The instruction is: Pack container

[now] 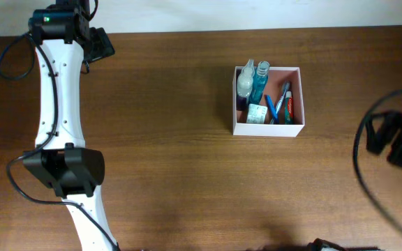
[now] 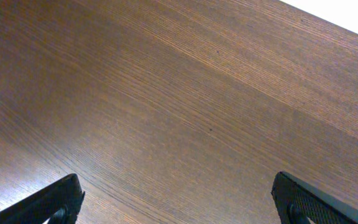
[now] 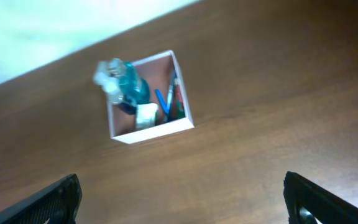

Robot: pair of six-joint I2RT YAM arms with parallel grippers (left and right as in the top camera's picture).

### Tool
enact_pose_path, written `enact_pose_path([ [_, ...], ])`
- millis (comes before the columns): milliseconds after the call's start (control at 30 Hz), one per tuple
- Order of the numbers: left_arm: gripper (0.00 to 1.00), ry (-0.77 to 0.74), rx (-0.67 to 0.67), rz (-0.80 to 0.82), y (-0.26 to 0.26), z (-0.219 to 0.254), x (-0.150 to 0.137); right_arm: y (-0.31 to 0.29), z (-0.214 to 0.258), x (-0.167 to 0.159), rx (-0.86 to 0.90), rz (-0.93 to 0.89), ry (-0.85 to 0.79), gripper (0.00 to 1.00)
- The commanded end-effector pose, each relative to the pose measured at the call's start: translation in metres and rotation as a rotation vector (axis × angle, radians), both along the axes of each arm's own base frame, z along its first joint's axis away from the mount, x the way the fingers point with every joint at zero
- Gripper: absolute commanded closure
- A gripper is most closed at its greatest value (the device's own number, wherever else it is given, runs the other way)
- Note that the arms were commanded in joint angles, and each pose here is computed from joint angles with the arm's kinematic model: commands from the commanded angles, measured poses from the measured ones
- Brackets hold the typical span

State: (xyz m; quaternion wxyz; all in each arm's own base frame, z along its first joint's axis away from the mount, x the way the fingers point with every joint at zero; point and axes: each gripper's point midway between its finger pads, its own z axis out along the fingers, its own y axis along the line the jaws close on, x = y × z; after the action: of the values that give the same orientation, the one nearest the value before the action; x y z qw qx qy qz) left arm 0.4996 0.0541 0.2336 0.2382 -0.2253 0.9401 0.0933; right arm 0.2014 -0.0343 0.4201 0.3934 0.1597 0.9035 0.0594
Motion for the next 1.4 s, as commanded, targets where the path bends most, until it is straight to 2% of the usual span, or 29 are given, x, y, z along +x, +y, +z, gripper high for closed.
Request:
enact_pose_path([
  [0, 0.01, 0.004, 0.005, 0.017, 0.002, -0.003, 0.001, 0.017, 0.012, -0.022, -0.005, 0.041, -0.073, 0.01],
  [533, 0.01, 0.004, 0.005, 0.017, 0.002, -0.003, 0.001, 0.043, 0.038, -0.091, -0.102, 0.033, -0.275, 0.01],
  [967, 0.01, 0.004, 0.005, 0.017, 0.002, -0.003, 0.001, 0.069, 0.044, -0.164, -0.246, 0.046, -0.468, 0.01],
  [1200, 0.00, 0.004, 0.005, 0.017, 0.002, -0.003, 0.001, 0.071, 0.016, -0.184, -0.264, 0.013, -0.462, 0.01],
  [1367, 0.01, 0.004, 0.005, 0.017, 0.002, -0.003, 0.001, 0.064, -0.005, -0.174, -0.277, 0.003, -0.478, 0.01],
])
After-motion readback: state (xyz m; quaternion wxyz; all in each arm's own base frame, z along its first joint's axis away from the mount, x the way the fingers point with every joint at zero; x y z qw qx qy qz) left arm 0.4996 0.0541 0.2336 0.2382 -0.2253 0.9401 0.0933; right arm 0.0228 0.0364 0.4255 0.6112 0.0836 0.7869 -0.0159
